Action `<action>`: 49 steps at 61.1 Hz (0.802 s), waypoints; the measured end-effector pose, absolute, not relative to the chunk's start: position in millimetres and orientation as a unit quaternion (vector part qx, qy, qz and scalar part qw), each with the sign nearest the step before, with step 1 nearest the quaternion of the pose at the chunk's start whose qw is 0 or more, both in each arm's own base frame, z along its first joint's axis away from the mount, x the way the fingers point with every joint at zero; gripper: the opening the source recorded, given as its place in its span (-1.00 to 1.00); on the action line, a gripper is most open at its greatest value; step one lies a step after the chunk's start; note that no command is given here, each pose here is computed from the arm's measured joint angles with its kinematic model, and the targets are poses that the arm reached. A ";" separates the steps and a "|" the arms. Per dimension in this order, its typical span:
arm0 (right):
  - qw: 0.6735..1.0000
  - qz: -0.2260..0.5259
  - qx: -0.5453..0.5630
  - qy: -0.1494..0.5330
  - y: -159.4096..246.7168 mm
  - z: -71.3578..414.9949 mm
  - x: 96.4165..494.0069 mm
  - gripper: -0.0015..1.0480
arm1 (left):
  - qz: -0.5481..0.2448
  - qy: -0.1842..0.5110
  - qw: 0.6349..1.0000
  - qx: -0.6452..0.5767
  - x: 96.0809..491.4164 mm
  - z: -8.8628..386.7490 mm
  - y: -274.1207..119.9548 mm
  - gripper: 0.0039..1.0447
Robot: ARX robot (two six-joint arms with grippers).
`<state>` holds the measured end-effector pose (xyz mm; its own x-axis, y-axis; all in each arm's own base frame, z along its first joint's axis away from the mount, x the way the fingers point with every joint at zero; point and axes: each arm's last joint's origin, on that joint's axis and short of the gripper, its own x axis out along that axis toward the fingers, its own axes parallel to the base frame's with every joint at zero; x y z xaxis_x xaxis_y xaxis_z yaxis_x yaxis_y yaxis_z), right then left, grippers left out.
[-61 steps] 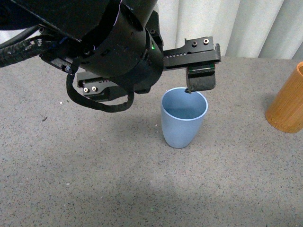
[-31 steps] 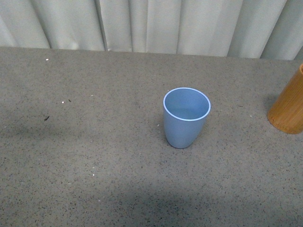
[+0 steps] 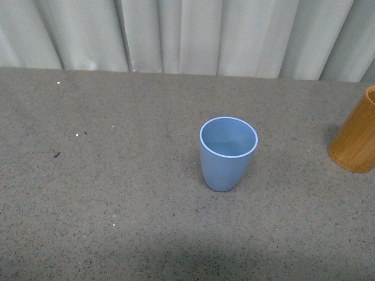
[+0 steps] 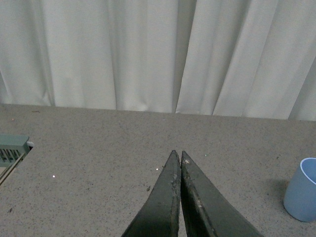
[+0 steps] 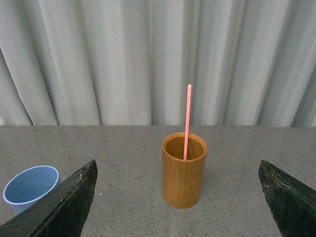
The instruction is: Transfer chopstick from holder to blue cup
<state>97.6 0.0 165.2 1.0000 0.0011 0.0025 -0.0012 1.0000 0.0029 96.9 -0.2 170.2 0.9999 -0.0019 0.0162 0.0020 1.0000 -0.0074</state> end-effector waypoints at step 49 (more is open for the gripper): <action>0.964 -0.194 0.058 0.174 -62.5 193.7 256.6 0.82 | -0.001 -0.009 1.000 -0.003 96.7 170.4 -0.2 0.87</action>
